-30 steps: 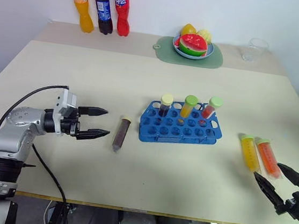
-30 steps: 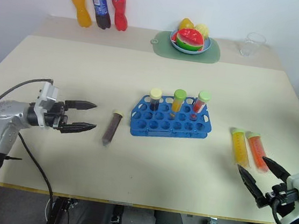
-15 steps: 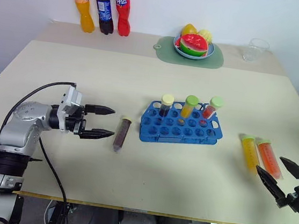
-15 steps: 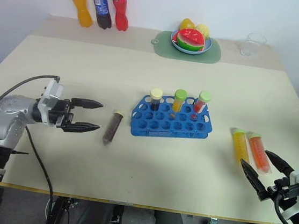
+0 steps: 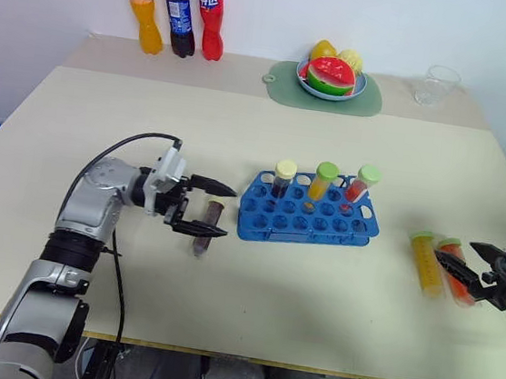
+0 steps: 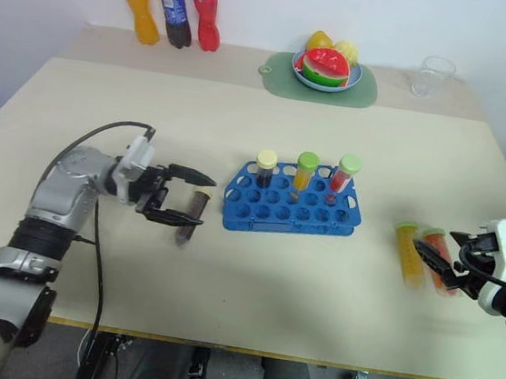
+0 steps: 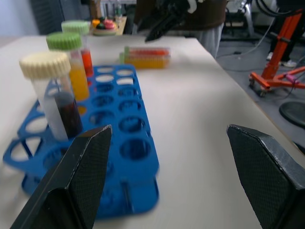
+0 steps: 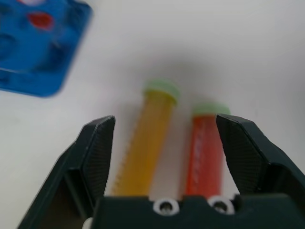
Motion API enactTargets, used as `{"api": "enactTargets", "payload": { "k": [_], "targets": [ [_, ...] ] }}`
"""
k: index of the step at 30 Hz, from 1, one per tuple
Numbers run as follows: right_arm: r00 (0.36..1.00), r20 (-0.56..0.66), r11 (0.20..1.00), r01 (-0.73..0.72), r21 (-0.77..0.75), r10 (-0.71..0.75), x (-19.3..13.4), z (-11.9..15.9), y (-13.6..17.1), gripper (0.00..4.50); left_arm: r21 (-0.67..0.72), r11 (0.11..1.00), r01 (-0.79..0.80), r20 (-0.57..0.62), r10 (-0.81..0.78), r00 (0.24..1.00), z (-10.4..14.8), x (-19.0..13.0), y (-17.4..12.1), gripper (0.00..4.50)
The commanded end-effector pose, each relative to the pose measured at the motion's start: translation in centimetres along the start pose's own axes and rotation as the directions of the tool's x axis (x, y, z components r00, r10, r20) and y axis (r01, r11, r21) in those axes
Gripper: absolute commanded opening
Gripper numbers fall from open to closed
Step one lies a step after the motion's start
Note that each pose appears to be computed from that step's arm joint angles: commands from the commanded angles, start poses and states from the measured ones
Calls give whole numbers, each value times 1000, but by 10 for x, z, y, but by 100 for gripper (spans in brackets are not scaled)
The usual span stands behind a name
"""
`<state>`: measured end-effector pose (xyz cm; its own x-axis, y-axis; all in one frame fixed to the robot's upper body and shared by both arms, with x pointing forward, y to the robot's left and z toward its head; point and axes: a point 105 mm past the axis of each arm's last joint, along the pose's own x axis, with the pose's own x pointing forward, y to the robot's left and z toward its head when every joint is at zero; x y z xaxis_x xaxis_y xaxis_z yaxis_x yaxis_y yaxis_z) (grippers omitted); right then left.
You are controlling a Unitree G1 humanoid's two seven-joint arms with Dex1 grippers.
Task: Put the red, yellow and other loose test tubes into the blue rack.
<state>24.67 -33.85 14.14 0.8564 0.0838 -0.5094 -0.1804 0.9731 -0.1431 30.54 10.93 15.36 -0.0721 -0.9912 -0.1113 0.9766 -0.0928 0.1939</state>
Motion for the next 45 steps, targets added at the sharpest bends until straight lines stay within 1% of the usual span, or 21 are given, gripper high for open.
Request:
{"api": "enactTargets", "payload": {
  "k": [1, 6, 11, 14, 20, 23, 24, 27, 28, 32, 33, 35, 37, 38, 40, 41, 43, 45],
  "targets": [
    [998, -60, 998, 37, 50, -34, -6, 8, -18, 371, 34, 999, 5, -8, -5, 1000, 5, -3, 0, 396],
    [993, -113, 996, 50, 74, -42, -2, 11, -33, 371, 26, 1000, 7, -8, -6, 1000, 4, -4, -3, 396],
    [986, -161, 994, -24, 107, 41, 11, 5, -28, 371, 21, 1000, 11, -8, -11, 1000, 4, -3, -5, 396],
    [979, -193, 995, -47, 87, 63, 17, 1, -28, 371, 21, 1000, 10, -12, -10, 1000, 5, -4, -6, 396],
    [964, -260, 997, -48, 55, 61, 31, -11, -39, 371, 17, 1000, 3, -19, -3, 1000, 6, -7, -8, 396],
    [954, -294, 998, -59, 29, 65, 38, -19, -41, 287, 12, 1000, -2, -20, 3, 1000, 6, -9, -10, 402],
    [951, -300, 998, -67, 20, 69, 41, -20, -41, 245, 11, 1000, -6, -22, 6, 1000, 6, -9, -10, 402],
    [950, -303, 997, -78, 3, 75, 45, -20, -41, 93, 8, 1000, -12, -26, 12, 1000, 6, -11, -11, 402],
    [951, -299, 996, -88, 1, 84, 45, -18, -40, 77, 6, 1000, -14, -26, 14, 1000, 6, -11, -11, 402],
    [962, -270, 995, -67, -68, 46, 41, -8, -45, 77, 3, 1000, -25, -21, 25, 999, 6, -11, -11, 402],
    [967, -253, 994, -60, -87, 36, 39, -4, -46, 77, 2, 1000, -28, -19, 28, 999, 6, -11, -11, 402],
    [984, -179, 992, -39, -120, 17, 32, 13, -47, 77, 0, 999, -35, -17, 35, 999, 5, -11, -10, 402],
    [999, 5, 984, -33, -173, 35, 25, 48, -39, 77, -4, 999, -45, -11, 45, 999, 5, -11, -10, 402],
    [993, 99, 983, -44, -177, 63, 20, 64, -32, 77, -5, 999, -50, -9, 50, 999, 5, -11, -9, 402],
    [962, 249, 976, -62, -208, 114, 9, 87, -13, 77, -9, 998, -56, -5, 56, 998, 4, -11, -9, 402],
    [928, 336, 970, -88, -228, 163, 4, 96, 3, 77, -11, 998, -60, -3, 60, 998, 4, -10, -8, 402],
    [878, 429, 961, -109, -256, 214, -2, 100, 28, 77, -14, 998, -64, 4, 64, 998, 3, -9, -7, 402],
    [823, 525, 964, -101, -246, 220, -4, 102, 45, 77, -16, 998, -67, 7, 67, 998, 3, -8, -6, 402]
  ]
}}
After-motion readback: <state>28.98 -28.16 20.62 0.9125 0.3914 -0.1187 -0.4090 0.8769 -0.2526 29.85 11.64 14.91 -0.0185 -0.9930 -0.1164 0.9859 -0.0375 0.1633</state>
